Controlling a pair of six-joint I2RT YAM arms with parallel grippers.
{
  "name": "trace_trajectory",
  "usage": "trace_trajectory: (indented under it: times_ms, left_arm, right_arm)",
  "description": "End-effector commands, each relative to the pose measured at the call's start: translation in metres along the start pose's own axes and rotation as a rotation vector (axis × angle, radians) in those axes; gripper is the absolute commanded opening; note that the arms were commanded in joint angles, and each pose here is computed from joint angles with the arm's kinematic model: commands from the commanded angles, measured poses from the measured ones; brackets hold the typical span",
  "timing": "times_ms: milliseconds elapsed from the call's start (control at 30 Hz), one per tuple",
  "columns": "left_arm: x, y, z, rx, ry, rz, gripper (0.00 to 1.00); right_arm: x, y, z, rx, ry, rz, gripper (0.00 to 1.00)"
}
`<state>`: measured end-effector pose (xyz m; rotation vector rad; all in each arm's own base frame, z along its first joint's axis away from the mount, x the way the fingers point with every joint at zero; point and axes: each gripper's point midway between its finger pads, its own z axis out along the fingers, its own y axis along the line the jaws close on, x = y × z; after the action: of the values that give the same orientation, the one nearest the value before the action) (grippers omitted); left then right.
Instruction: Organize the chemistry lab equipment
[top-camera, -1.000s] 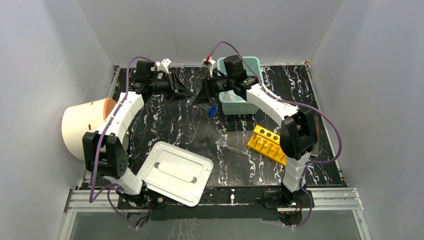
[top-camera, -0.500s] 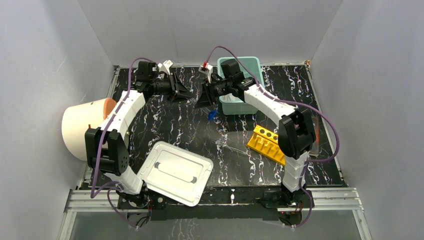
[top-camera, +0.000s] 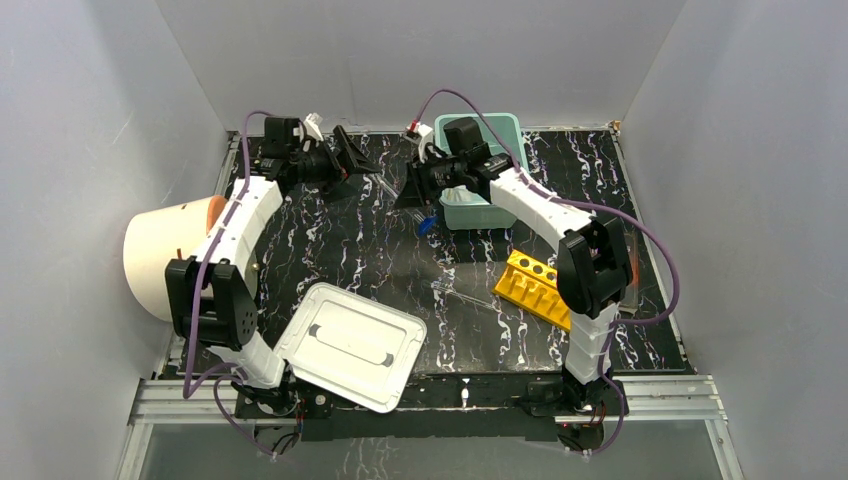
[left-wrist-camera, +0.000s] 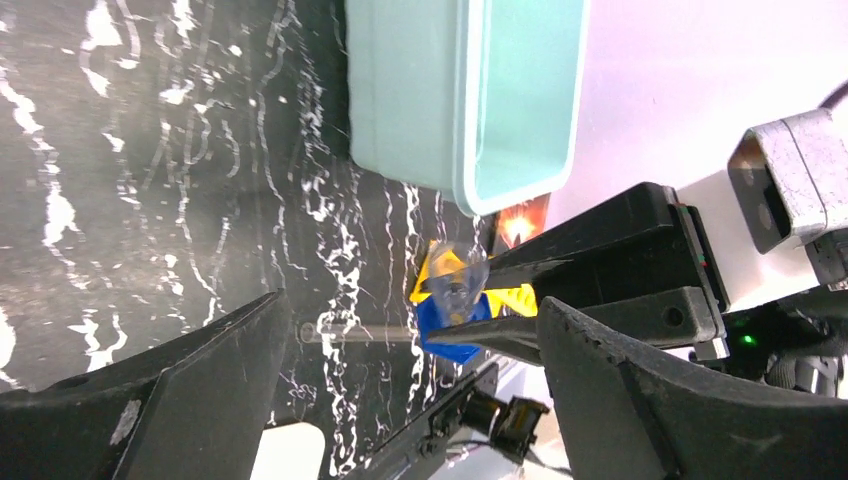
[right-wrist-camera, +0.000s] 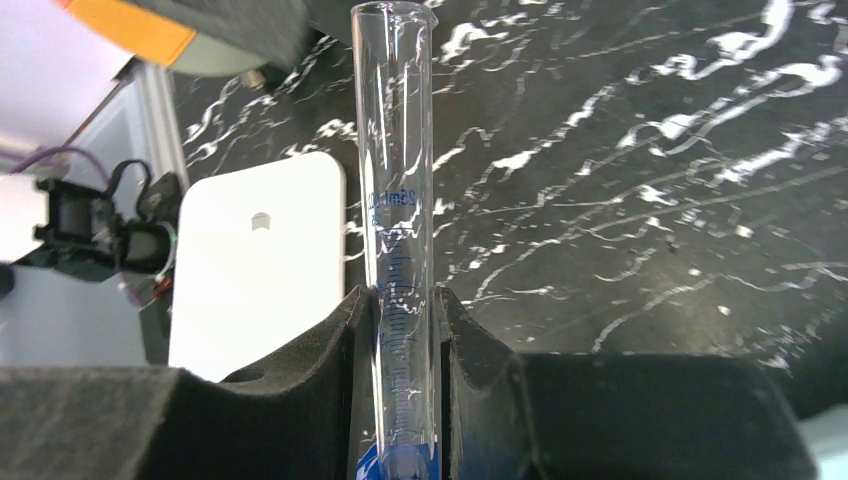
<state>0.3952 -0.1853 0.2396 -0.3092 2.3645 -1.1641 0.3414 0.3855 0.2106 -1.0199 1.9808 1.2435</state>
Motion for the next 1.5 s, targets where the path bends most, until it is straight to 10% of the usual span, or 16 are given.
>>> trace_trajectory:
  times_ms: [0,500,1467]
  left_arm:
    - [-0.026,-0.019,-0.032,-0.012,-0.145,0.033,0.94]
    - [-0.026,-0.023,-0.042,-0.007,-0.191,0.077,0.98]
    - [-0.017,-0.009,-0.038,-0.038,-0.149,0.115,0.98]
  right_arm:
    - [-0.053,-0.014,-0.036,0.181,-0.157,-0.049,0.15]
    - [-0.09,-0.128,-0.166,0.786,-0.426,0.27,0.16]
    - [0.001,-0.249,-0.054,0.849,-0.107,0.54,0.2]
